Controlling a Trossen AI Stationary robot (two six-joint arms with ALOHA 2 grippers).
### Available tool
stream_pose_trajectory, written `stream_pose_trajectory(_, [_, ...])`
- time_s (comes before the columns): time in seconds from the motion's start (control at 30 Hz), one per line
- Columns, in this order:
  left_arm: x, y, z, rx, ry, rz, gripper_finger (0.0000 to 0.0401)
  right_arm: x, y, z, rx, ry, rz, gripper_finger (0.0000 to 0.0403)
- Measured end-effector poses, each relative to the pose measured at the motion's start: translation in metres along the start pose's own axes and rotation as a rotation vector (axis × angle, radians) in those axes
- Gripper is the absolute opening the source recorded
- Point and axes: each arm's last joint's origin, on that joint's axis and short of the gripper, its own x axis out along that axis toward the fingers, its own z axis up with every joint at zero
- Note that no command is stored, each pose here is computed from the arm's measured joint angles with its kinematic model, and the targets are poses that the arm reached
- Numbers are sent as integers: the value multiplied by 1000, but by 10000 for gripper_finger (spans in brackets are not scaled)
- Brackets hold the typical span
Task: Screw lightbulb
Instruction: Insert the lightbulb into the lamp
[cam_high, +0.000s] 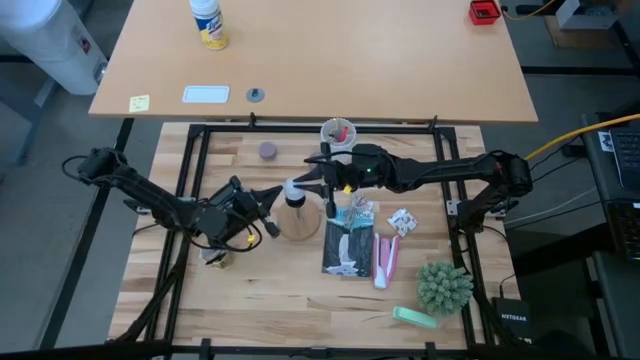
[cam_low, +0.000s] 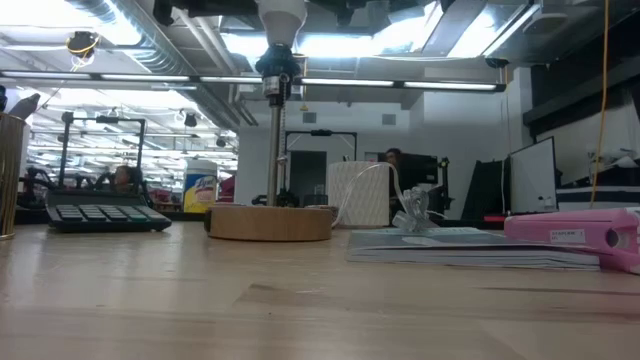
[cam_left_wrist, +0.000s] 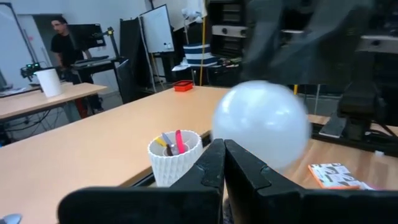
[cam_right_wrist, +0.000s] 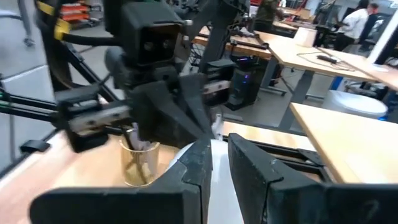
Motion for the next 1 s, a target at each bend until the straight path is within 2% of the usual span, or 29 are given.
stream_pose_trajectory(0.47, [12, 8, 4, 33, -18, 59, 1, 0, 1, 0, 12, -6, 11, 62])
stream_pose_trajectory(0.7, [-2, 6, 21, 31, -90, 15, 1, 1, 0, 4, 1, -65, -2, 62])
stream_pose_trajectory(1.0, [-15, 1, 22, 34, -96, -39, 1, 1, -1, 5, -3, -88, -10, 62])
